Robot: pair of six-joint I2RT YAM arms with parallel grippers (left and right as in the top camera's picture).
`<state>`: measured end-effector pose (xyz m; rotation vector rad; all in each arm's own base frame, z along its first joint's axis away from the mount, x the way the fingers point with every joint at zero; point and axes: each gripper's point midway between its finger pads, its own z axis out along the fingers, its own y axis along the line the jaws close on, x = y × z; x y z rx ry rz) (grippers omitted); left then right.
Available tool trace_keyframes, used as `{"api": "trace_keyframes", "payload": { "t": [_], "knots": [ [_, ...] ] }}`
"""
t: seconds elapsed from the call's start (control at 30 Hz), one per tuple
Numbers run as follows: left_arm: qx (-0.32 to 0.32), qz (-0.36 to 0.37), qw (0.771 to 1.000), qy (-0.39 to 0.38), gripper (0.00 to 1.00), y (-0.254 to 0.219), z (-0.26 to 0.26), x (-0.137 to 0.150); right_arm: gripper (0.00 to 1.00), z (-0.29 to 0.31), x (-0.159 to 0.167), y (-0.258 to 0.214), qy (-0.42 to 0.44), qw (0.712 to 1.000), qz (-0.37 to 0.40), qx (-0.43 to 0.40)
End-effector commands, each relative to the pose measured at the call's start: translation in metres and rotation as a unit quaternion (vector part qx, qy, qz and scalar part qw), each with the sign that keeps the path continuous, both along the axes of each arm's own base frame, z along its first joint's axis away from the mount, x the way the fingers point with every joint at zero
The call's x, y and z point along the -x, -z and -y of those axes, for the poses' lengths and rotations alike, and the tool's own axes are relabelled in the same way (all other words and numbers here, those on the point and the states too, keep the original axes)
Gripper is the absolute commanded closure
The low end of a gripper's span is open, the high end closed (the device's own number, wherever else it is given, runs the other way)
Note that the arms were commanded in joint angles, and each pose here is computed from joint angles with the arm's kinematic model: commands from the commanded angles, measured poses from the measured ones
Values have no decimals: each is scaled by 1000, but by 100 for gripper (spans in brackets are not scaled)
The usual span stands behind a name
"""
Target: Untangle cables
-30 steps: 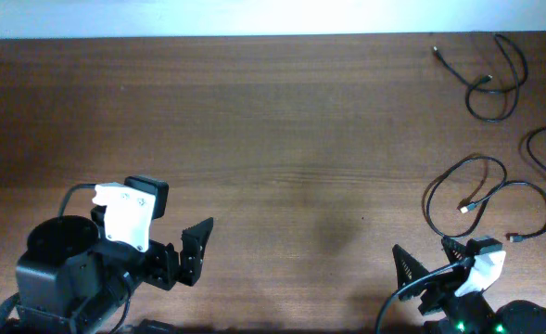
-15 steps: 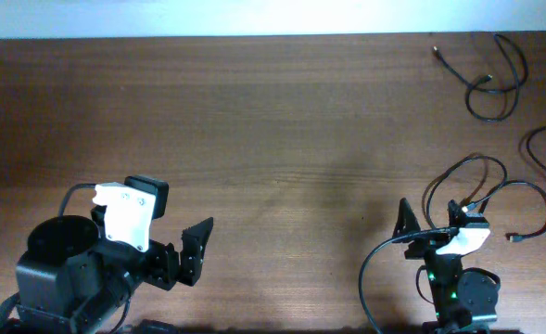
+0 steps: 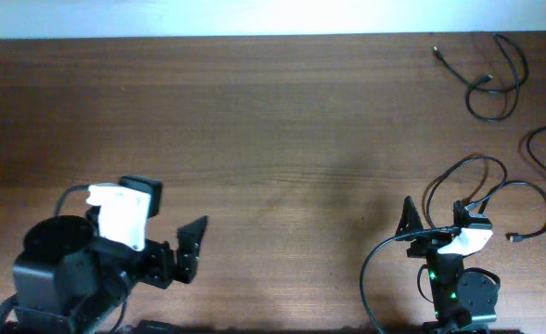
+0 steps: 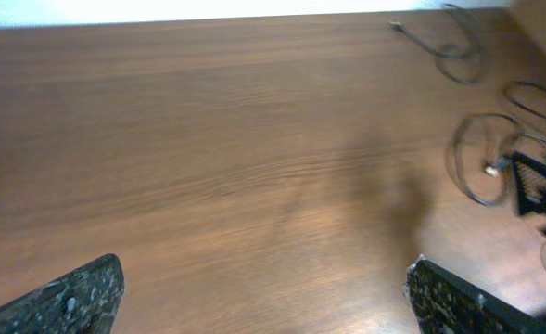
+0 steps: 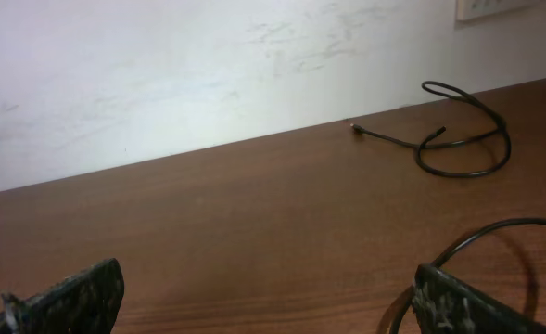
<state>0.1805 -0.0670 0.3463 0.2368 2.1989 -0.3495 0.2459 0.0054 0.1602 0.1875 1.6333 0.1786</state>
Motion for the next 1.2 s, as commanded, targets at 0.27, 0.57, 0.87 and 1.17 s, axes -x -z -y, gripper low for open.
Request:
{"api": "trace_keyframes", "payload": {
  "t": [0.27,0.57,0.87,1.17],
  "knots": [
    [-22,173,966,-188,1,12,-68,79,1,2,0,3,7,1000,0,2],
    [14,332,931,-151,1,129,-61,-56,2,2,0,3,7,1000,0,2],
    [-93,286,940,-160,1,190,-76,-65,2,2,0,3,7,1000,-1,2],
    [-93,287,940,-160,1,190,-76,-65,2,2,0,3,7,1000,0,2]
  ]
}}
